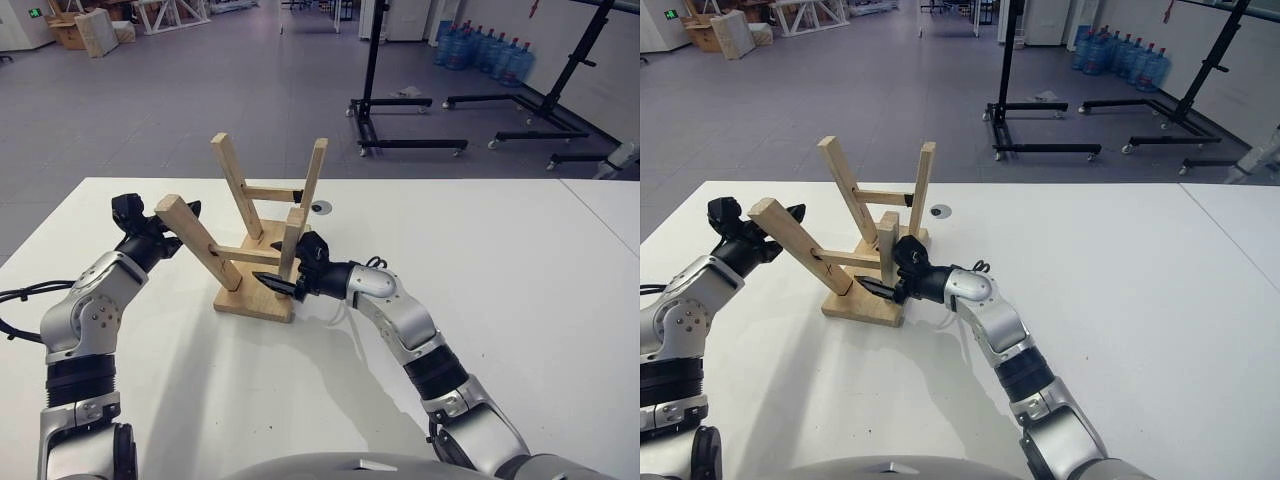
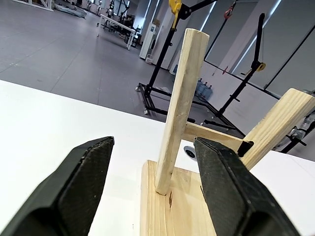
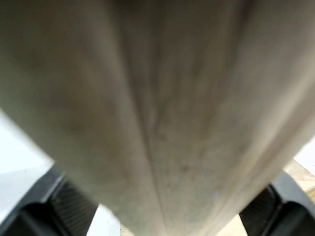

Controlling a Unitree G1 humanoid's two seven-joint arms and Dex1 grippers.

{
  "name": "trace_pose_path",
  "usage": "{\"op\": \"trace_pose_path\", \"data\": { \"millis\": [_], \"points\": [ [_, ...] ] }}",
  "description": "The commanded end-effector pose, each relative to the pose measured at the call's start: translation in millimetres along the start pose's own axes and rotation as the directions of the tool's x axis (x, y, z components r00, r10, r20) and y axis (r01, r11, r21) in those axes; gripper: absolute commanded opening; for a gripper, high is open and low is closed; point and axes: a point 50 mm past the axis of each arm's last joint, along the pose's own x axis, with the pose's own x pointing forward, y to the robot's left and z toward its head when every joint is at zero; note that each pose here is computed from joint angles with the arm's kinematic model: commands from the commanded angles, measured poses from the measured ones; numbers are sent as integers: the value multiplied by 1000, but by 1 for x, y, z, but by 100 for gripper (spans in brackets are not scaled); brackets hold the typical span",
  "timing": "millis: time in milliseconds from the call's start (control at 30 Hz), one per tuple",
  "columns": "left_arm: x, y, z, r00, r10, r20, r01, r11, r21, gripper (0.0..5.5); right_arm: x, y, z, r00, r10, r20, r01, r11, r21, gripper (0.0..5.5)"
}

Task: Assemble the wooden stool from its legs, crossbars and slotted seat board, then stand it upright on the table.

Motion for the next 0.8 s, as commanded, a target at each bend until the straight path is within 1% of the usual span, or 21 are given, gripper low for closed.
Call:
{"op": "trace_pose_path", "data": {
  "millis": [33, 167, 233, 267, 400, 467, 533, 567, 600, 633, 667, 700, 733, 767, 800],
  "points": [
    [10, -28, -15, 985, -164, -56, 161, 985, -54, 301, -11, 2, -6, 998, 39, -46, -39, 999, 7, 441],
    [9, -35, -9, 983, -177, -47, 175, 983, -46, 301, -44, -8, -22, 994, 0, -110, 4, 999, 38, 441],
    [7, -30, -4, 988, -149, -49, 148, 988, -33, 301, -58, -13, -25, 992, -38, -119, 43, 998, 41, 441],
    [6, -23, -3, 991, -120, -55, 118, 993, -25, 301, -65, -14, -26, 992, -44, -115, 50, 998, 49, 441],
    [5, 20, 3, 991, 118, -67, -117, 993, 15, 301, -92, -24, -20, 993, -72, -96, 81, 992, 99, 441],
    [3, 40, 19, 975, 224, -10, -223, 974, 24, 301, -109, -26, -16, 994, -40, -104, 52, 992, 117, 441],
    [-10, 54, 47, 964, 251, 82, -256, 965, 59, 301, -131, -31, -11, 993, -16, -120, 30, 992, 122, 441],
    [-27, 57, 61, 975, 200, 95, -212, 968, 137, 301, -146, -39, -6, 990, -34, -135, 49, 993, 111, 441],
    [-47, 57, 69, 989, 136, 61, -147, 962, 230, 301, -162, -49, -1, 985, -70, -157, 86, 992, 96, 441],
    [-77, 54, 70, 998, 37, -50, -20, 948, 318, 301, -181, -60, 7, 975, -123, -186, 137, 989, 64, 441],
    [-103, 39, 68, 978, -82, -193, 147, 925, 351, 301, -201, -71, 17, 962, -189, -197, 198, 980, 28, 441],
    [-118, 18, 67, 926, -214, -311, 315, 892, 325, 301, -218, -77, 28, 949, -250, -192, 254, 967, -1, 441],
    [-123, -13, 65, 850, -358, -387, 479, 832, 281, 301, -229, -83, 39, 944, -286, -165, 285, 958, -31, 441],
    [-120, -38, 62, 781, -460, -421, 586, 773, 243, 301, -233, -93, 45, 930, -343, -135, 340, 939, -43, 441],
    [-114, -54, 56, 739, -516, -433, 644, 730, 230, 301, -231, -104, 48, 915, -388, -109, 387, 922, -27, 441]
  ]
}}
